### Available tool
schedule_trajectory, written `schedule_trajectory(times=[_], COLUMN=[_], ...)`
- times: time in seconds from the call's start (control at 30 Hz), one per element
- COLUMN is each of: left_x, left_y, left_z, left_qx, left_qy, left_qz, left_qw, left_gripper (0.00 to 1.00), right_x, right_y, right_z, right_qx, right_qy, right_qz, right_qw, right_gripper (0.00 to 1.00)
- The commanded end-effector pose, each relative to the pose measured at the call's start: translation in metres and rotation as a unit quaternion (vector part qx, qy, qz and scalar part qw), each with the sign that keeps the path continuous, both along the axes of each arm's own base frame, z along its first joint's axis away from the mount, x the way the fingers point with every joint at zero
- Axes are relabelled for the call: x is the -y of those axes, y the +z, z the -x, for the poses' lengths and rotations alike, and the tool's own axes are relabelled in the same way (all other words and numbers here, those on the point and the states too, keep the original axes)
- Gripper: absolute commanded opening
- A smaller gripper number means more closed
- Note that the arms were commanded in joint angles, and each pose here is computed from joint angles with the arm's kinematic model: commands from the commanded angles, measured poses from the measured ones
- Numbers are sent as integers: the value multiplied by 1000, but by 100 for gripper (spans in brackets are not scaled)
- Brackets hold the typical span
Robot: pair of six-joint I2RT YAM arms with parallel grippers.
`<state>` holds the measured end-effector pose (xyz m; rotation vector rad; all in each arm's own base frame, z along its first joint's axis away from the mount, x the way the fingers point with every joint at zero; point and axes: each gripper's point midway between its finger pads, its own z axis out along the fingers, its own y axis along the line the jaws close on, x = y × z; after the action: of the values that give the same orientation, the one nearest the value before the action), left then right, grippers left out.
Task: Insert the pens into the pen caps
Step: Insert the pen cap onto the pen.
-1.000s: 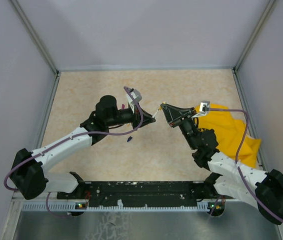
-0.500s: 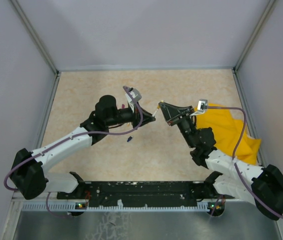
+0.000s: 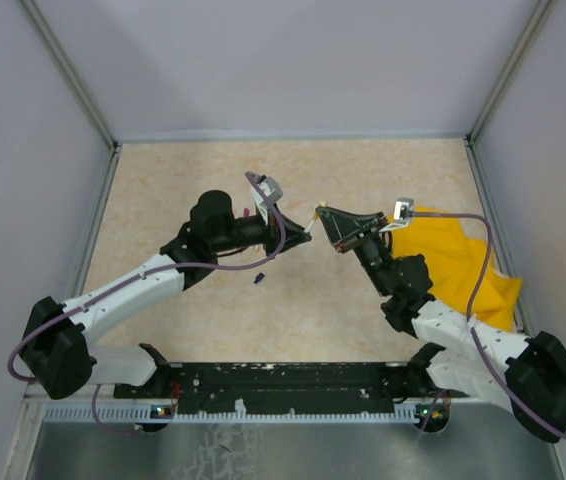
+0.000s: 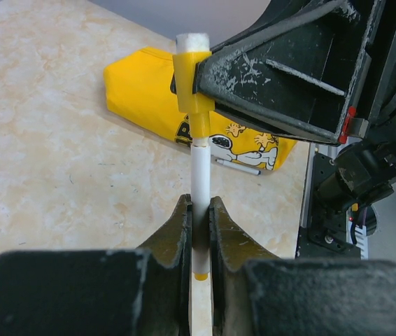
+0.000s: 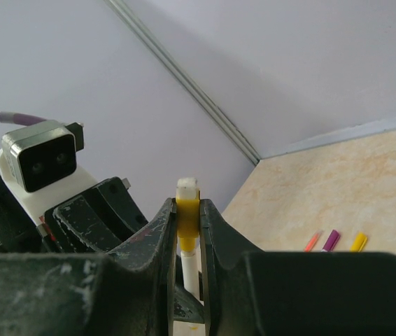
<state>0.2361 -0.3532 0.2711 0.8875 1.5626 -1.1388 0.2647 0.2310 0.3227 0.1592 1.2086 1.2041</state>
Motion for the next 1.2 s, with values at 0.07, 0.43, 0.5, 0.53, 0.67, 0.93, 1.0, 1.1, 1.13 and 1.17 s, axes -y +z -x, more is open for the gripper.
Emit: schedule_trajectory(times=[0.07,0.43,0.5,0.53,0.67,0.93,1.0,1.1,1.13,1.17], left_x=[1,0,1,0,0,0,0,0,0,0], left_y=[22,22,22,22,22,22,22,22,22,22], left_z=[3,3,3,2,2,2,2,2,2,2], left_qx=[26,27,27,27,28,28,29,28,27,27], left_qy=[-5,-3,-3,-2,-1,-2,-2,-1,-2,-2], left_qz=[30,31,31,30,30,30,30,30,30,30], left_qw=[999,999,999,999,999,999,999,999,999,999], left_gripper=[0,0,0,0,0,0,0,0,0,0], right_x=[-1,-21,-27,-29,-27,-13,-11,-5,-2,1], right_y=[-1,-27,-33,-34,-35,-23,-23,-21,-21,-20], right_z=[10,23,25,26,27,26,28,30,30,30], right_qx=[4,-29,-34,-34,-33,-21,-22,-16,-16,-17], right_qy=[19,64,72,74,69,33,31,23,17,11], right_qz=[5,2,6,7,4,25,32,36,39,41], right_qw=[1000,998,997,997,997,999,999,999,999,999], right_gripper=[0,0,1,2,12,30,35,39,41,42])
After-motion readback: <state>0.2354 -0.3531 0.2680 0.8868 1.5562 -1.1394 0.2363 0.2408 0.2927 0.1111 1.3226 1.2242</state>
